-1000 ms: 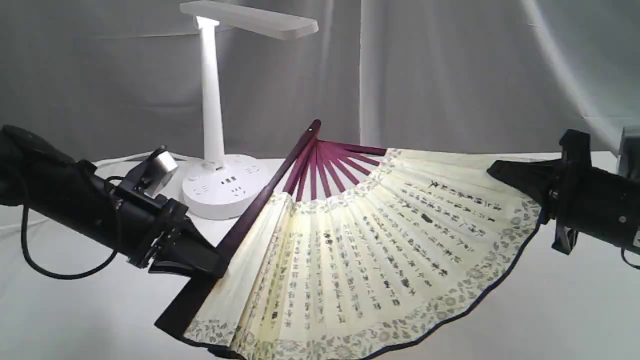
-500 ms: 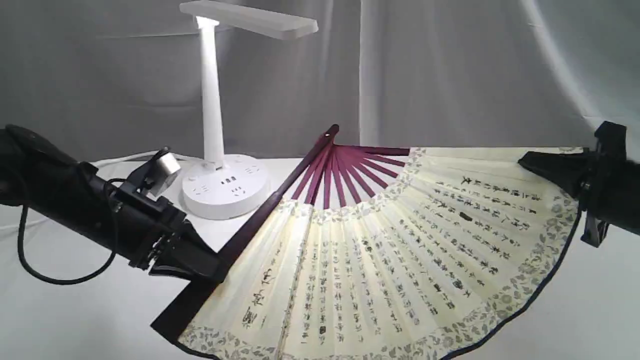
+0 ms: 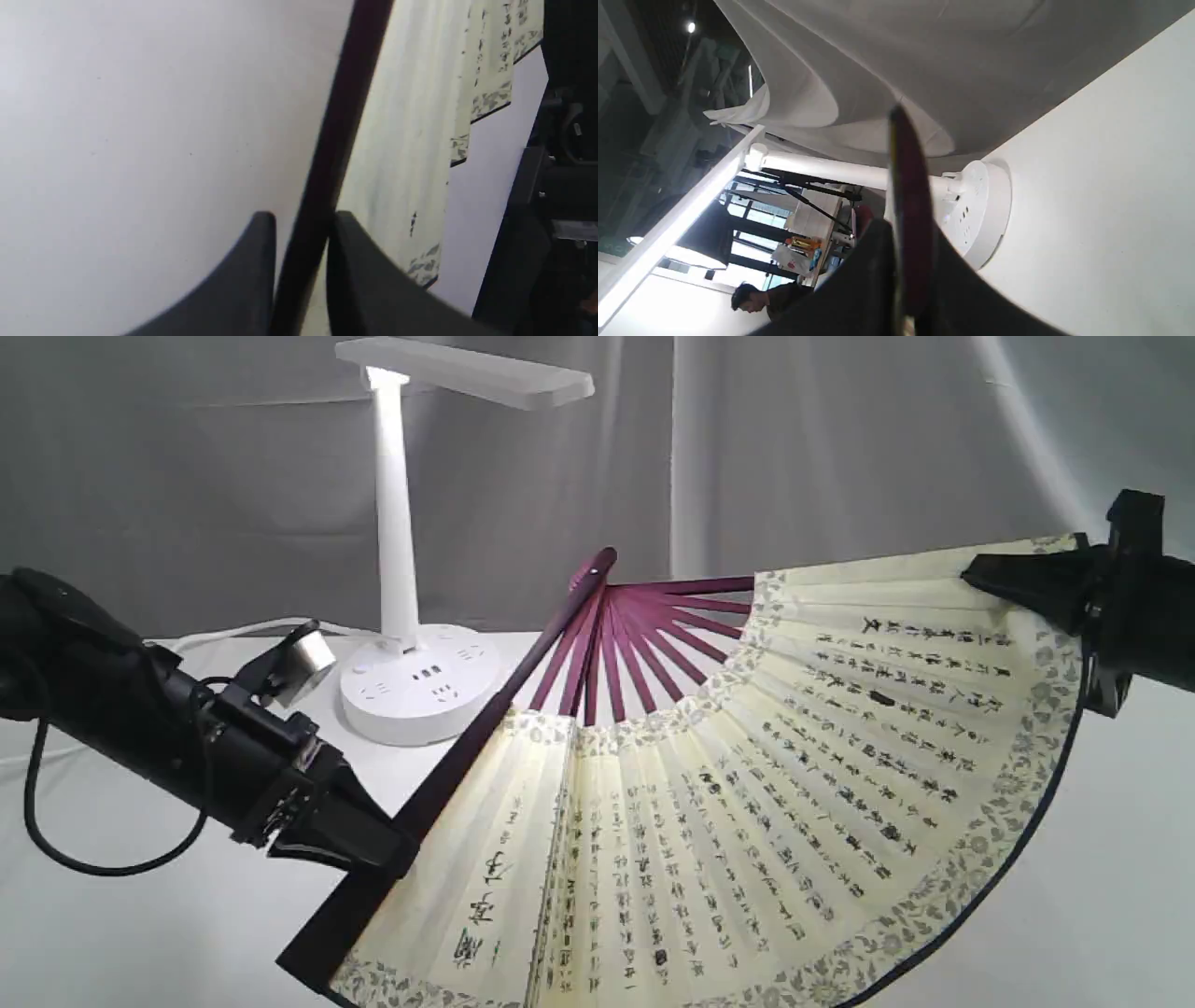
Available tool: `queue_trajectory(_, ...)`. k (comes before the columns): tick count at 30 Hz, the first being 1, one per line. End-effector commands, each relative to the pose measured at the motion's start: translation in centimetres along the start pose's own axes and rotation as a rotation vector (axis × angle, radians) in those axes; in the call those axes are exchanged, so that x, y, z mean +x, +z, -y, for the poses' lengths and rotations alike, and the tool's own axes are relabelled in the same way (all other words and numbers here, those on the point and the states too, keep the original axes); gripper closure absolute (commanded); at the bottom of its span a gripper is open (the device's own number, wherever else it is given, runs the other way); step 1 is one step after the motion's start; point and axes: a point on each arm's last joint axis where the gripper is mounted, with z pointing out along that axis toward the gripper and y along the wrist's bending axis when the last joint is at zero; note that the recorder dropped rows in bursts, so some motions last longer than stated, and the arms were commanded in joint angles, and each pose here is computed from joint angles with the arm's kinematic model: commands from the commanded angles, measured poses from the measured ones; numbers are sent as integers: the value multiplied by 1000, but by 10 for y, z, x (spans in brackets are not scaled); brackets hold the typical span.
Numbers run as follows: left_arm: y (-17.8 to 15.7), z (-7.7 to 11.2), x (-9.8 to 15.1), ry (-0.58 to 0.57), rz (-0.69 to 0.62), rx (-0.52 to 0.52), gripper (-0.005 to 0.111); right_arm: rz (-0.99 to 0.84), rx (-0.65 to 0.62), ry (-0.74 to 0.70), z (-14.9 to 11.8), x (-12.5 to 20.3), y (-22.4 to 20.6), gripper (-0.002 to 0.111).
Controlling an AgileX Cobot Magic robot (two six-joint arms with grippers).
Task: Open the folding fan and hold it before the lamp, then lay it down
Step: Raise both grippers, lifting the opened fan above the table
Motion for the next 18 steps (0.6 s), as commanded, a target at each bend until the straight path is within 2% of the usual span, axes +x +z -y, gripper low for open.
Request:
queue_trajectory(1, -4, -9, 4, -4, -39, -99, 107, 108, -22, 24, -3, -22, -3, 108)
queue_trajectory(14, -15, -17, 8, -29, -26, -117, 107, 117, 27, 54, 17, -29, -4, 108)
queue_trajectory(18, -15, -20, 12, 3, -73, -149, 107, 144, 40, 56, 21, -35, -15, 108)
